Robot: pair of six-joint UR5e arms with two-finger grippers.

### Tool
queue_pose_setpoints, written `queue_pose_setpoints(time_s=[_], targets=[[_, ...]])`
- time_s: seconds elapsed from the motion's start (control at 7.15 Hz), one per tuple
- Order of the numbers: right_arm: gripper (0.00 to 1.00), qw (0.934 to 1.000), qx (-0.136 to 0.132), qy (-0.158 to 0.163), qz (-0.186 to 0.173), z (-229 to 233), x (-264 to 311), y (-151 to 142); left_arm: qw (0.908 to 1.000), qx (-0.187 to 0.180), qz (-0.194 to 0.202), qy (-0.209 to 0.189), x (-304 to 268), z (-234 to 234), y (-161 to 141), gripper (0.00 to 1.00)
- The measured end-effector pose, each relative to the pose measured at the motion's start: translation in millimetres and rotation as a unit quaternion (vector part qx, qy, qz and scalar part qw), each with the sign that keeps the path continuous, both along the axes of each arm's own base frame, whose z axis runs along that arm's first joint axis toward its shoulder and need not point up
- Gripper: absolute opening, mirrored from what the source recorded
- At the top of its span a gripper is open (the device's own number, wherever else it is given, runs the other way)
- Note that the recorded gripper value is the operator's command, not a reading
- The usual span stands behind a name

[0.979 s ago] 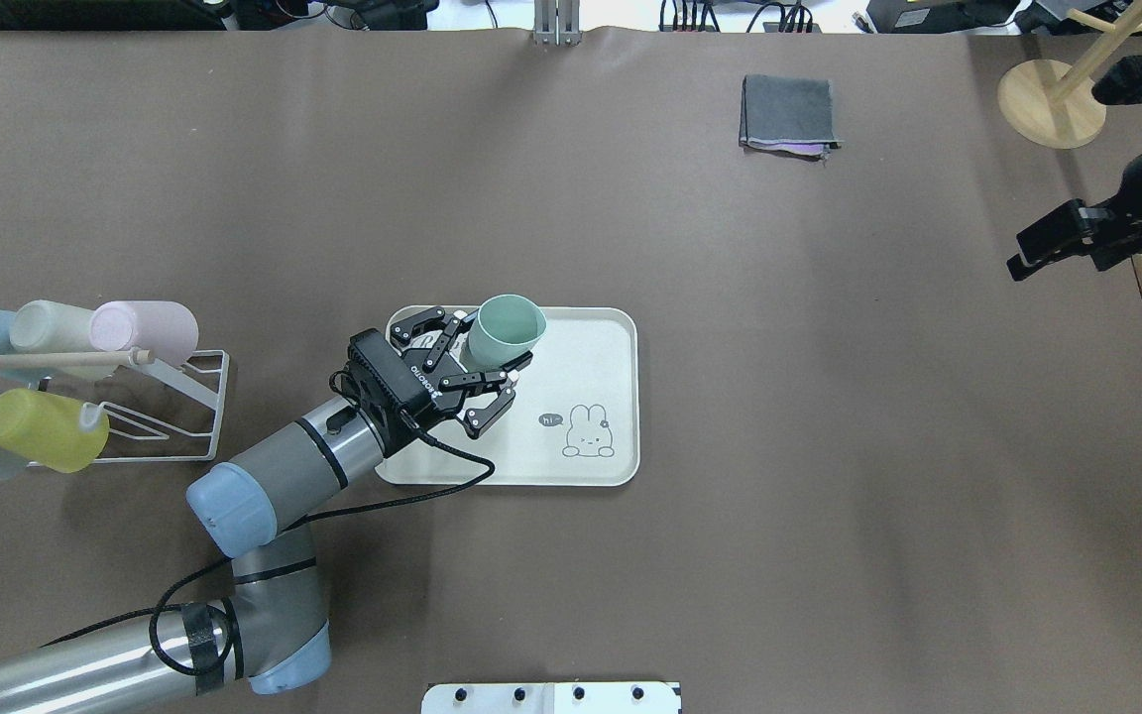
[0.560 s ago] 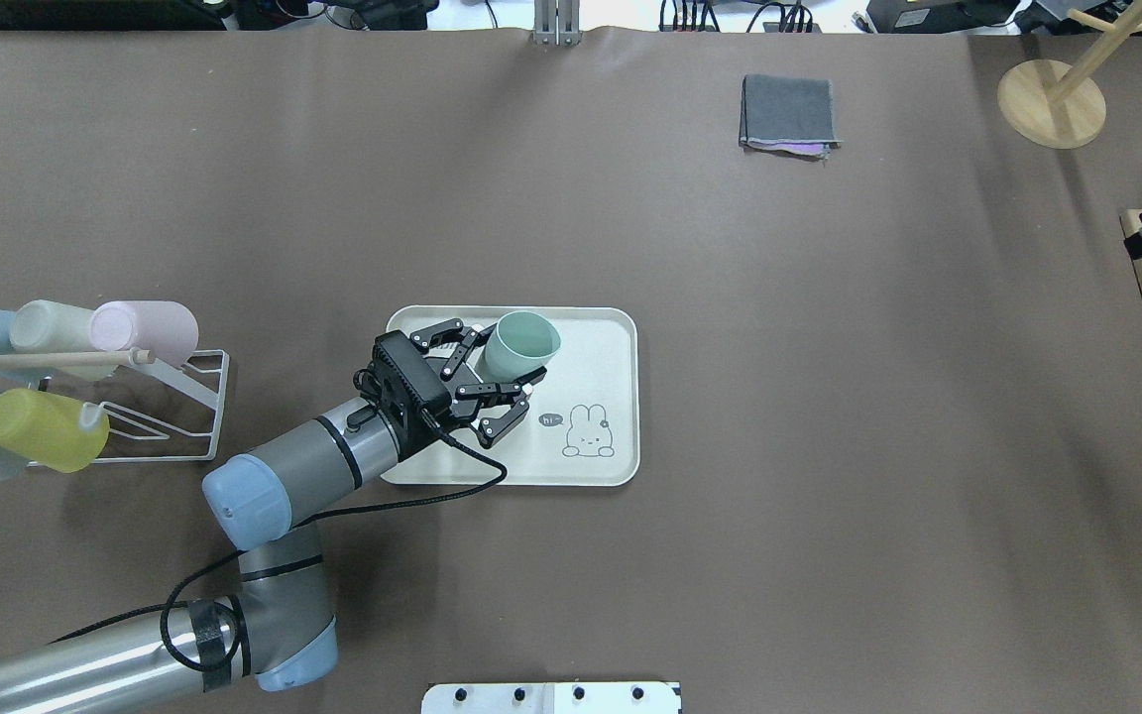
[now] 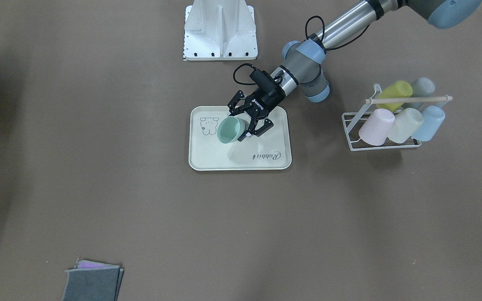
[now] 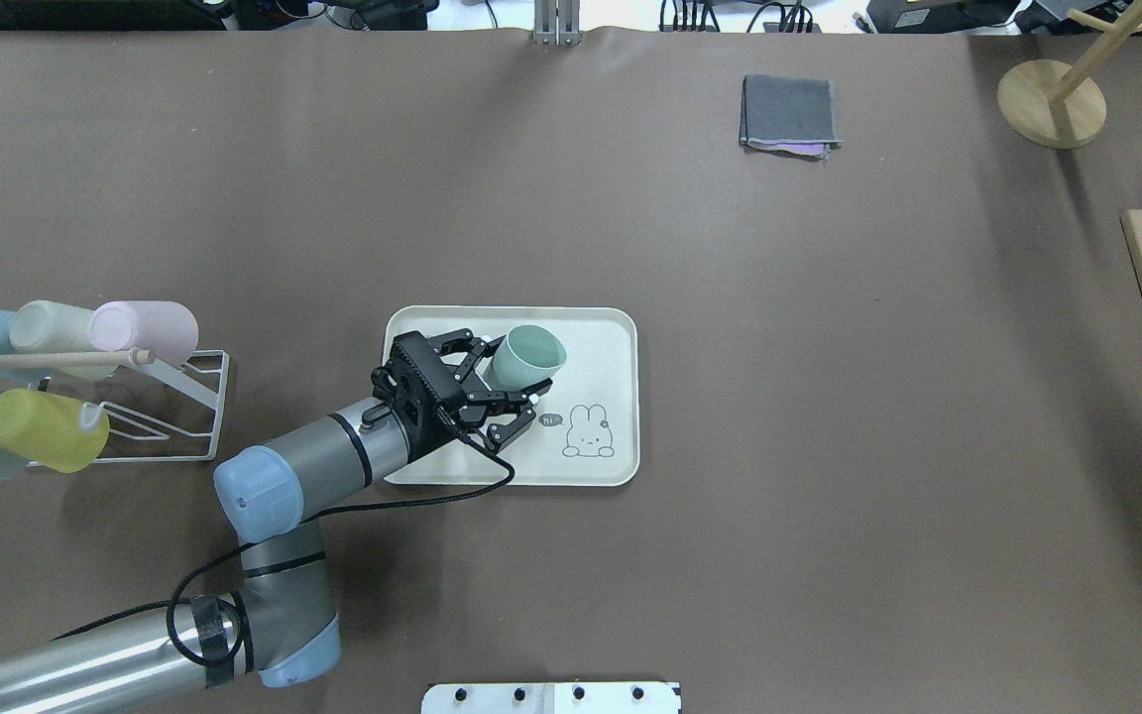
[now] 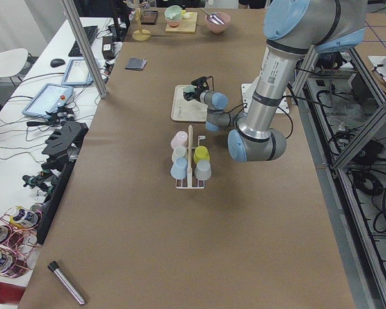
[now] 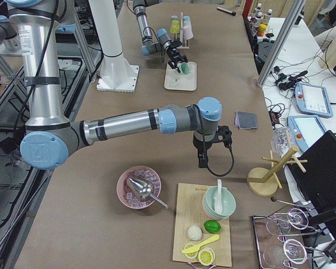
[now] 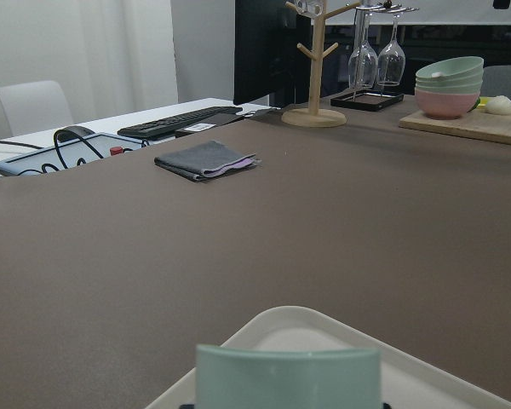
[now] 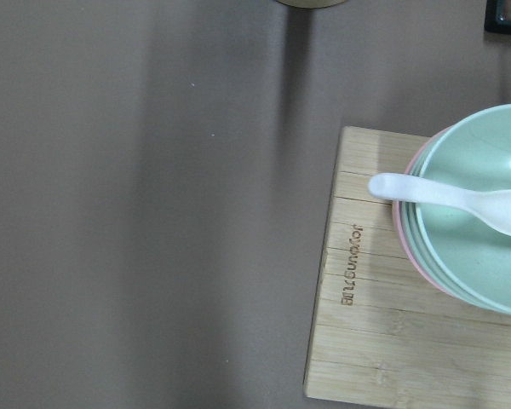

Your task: Pick up and place green cup on tray

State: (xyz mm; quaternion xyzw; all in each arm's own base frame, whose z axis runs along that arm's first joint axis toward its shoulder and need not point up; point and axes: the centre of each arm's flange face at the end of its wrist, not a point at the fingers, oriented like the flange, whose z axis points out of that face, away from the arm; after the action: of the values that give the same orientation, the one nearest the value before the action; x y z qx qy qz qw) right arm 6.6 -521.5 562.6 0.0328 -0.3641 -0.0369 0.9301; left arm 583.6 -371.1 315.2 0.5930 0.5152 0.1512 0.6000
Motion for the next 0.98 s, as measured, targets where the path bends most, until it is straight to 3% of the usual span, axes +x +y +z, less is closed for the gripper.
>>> queue_pose_setpoints(time_s=[0.42, 0.98], targets=[[0.99, 0.9992, -0.025, 0.021, 0.023, 38, 27, -1, 1.0, 0.0, 0.003, 0.005, 1, -5, 0, 0.5], [0.99, 0.9982, -0.04, 0.016, 0.041, 46, 46, 6, 1.0, -0.002, -0.001, 0.005, 1, -1, 2, 0.65]])
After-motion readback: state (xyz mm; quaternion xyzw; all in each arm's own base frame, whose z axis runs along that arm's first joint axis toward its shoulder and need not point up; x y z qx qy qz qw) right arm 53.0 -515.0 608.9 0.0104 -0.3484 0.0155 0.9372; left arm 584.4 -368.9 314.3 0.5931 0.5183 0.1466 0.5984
